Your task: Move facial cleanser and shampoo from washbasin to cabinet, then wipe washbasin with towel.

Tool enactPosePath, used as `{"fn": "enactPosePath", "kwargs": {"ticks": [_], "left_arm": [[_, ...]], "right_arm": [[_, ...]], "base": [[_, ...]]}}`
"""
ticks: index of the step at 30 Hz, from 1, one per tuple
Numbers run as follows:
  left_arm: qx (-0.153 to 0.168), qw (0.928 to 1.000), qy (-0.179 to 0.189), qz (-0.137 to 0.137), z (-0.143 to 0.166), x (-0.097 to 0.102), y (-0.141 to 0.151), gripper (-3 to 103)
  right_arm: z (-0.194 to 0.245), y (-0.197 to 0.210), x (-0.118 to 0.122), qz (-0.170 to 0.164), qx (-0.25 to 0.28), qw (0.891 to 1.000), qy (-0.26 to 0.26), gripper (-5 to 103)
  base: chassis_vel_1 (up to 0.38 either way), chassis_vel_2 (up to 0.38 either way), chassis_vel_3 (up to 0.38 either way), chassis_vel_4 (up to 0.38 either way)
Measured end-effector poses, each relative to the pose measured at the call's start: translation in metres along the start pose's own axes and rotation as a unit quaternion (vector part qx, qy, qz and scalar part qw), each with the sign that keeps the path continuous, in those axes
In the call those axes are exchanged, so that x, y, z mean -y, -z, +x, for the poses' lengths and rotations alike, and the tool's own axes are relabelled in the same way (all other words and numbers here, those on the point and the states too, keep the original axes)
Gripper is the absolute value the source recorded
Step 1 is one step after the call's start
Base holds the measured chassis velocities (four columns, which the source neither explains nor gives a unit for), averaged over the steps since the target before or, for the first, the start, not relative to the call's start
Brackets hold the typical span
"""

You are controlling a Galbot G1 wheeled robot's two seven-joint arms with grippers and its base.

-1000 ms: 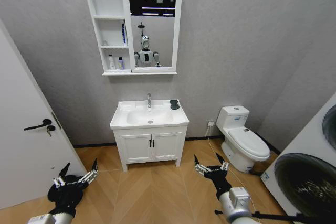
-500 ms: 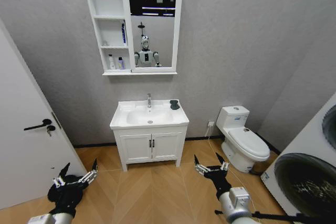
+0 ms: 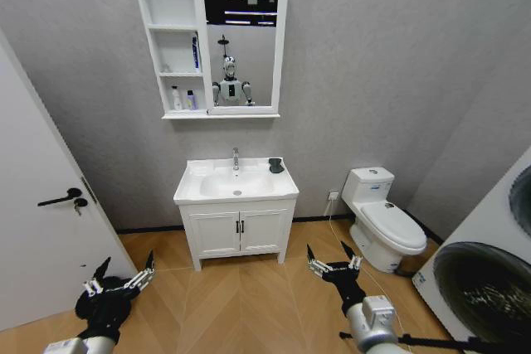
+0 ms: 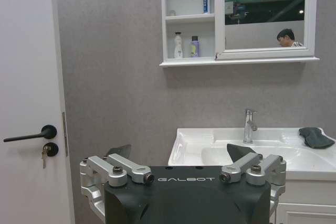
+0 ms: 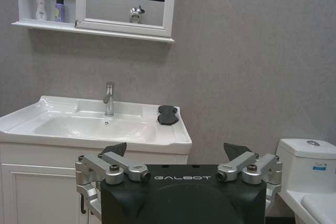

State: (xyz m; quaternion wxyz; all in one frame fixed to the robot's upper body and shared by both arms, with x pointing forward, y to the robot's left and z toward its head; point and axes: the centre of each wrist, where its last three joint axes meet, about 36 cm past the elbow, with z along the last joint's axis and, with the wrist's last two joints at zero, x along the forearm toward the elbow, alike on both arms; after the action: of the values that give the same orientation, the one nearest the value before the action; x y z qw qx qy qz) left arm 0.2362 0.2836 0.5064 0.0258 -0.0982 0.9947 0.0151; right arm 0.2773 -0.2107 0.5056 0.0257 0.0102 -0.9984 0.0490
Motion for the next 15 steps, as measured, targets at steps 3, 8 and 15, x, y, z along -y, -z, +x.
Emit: {"fn": "enactPosePath", "kwargs": {"ticks": [3, 8, 15], "left_arm": [[0.000, 1.0000, 0.000, 0.000, 0.0000, 0.0000, 0.0000, 100], [0.000, 1.0000, 0.000, 0.000, 0.0000, 0.0000, 0.0000, 100], [0.000, 1.0000, 0.000, 0.000, 0.0000, 0.0000, 0.0000, 100]], "right_arm": [[0.0000, 0.0000, 0.0000, 0.000, 0.000, 1.000, 0.000, 100], [0.0000, 0.0000, 0.0000, 0.000, 0.000, 1.000, 0.000, 100], [0.0000, 0.0000, 0.0000, 0.000, 0.000, 1.000, 0.000, 100]], "base": [[0.000, 0.000, 0.000, 0.000], [0.000, 0.000, 0.000, 0.000], [0.000, 0.000, 0.000, 0.000]]}}
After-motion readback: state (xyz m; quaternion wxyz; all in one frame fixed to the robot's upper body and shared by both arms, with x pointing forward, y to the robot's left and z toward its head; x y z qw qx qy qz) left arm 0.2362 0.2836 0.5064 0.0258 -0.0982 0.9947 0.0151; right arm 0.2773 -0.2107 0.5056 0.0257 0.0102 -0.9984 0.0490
